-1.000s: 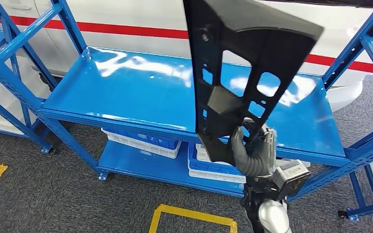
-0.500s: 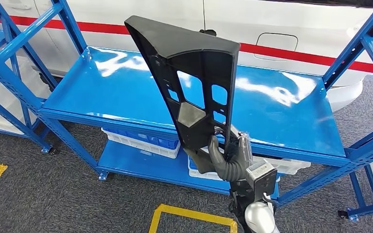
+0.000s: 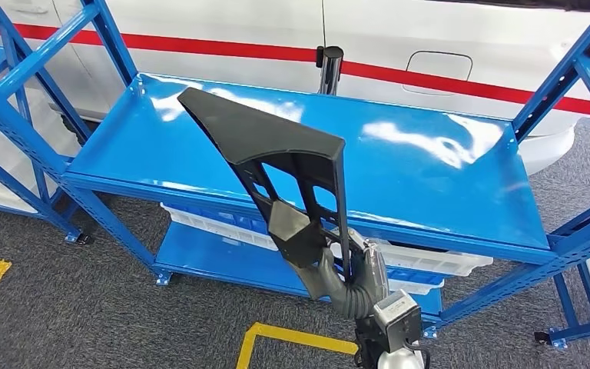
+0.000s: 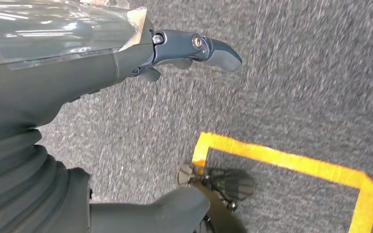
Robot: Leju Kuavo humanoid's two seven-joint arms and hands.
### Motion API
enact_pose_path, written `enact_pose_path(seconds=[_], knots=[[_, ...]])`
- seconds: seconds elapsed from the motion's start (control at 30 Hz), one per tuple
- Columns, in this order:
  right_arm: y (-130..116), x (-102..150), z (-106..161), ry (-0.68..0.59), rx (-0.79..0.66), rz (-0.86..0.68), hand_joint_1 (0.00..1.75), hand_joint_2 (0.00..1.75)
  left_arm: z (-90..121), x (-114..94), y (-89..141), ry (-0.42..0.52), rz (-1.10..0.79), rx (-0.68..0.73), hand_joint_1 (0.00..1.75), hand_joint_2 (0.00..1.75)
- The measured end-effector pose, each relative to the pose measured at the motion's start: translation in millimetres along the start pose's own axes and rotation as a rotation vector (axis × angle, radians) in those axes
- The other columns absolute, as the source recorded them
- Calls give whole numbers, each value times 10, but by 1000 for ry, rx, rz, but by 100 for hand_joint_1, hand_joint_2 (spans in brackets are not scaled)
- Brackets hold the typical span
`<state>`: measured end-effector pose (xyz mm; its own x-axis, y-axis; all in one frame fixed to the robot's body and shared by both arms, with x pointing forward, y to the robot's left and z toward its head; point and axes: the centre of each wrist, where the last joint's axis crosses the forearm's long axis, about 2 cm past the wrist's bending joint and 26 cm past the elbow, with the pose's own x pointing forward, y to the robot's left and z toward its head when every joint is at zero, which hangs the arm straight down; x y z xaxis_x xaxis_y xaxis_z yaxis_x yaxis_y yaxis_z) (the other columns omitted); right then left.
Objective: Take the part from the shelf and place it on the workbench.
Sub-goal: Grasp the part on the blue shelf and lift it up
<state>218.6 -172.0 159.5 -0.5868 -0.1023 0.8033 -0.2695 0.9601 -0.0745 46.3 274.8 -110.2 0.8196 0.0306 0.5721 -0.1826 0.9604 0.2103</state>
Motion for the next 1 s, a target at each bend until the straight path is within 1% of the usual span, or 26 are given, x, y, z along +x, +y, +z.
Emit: enact_pose_path(seconds=[0.2, 0.37, 0.43, 0.6, 1.0], knots=[[24, 17, 153, 9, -19, 26, 175, 175, -9, -5, 33, -2, 3, -22, 0, 175], [16, 56, 214, 30, -42, 12, 175, 175, -2, 2, -6, -31, 1, -51, 0, 175], [7, 57, 243, 42, -43, 0, 175, 175, 11, -1, -42, -20, -2, -55, 0, 175], [-26, 49, 275, 52, -40, -2, 175, 175, 43, -8, -126, 8, 0, -68, 0, 175], [-67, 49, 307, 58, -41, 7, 175, 175, 43, 24, -177, 3, 2, -72, 0, 175]])
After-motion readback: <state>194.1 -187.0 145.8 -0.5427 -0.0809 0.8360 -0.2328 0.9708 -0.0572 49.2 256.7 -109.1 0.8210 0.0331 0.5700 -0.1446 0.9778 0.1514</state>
